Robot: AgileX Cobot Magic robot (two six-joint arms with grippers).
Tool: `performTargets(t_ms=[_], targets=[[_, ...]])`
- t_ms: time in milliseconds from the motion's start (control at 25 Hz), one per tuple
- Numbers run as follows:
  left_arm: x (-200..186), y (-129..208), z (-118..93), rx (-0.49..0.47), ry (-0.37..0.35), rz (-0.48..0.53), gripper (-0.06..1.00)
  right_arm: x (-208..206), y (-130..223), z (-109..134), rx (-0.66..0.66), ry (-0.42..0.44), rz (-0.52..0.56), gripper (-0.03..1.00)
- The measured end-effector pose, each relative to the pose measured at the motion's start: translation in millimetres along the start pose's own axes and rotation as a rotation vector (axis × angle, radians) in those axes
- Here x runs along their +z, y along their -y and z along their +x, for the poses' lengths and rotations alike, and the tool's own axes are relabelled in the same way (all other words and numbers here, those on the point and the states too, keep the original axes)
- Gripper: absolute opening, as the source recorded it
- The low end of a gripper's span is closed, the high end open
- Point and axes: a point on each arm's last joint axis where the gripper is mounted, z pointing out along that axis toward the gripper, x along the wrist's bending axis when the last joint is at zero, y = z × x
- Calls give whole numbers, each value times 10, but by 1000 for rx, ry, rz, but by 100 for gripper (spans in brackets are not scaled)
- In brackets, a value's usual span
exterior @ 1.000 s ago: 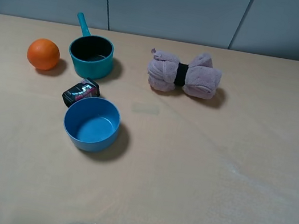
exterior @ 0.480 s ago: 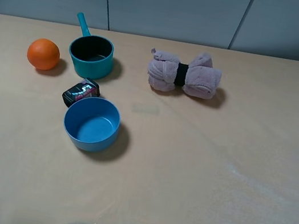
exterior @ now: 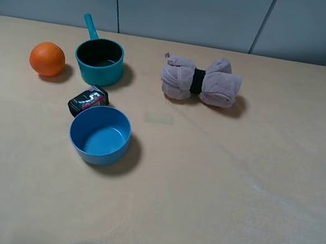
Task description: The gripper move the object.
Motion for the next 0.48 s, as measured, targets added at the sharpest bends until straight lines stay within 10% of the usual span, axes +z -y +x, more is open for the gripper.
performTargets(t_ms=[480], targets=[[0, 0, 0, 0, 0, 0, 83, 0, 0, 0, 0, 0, 0, 69]])
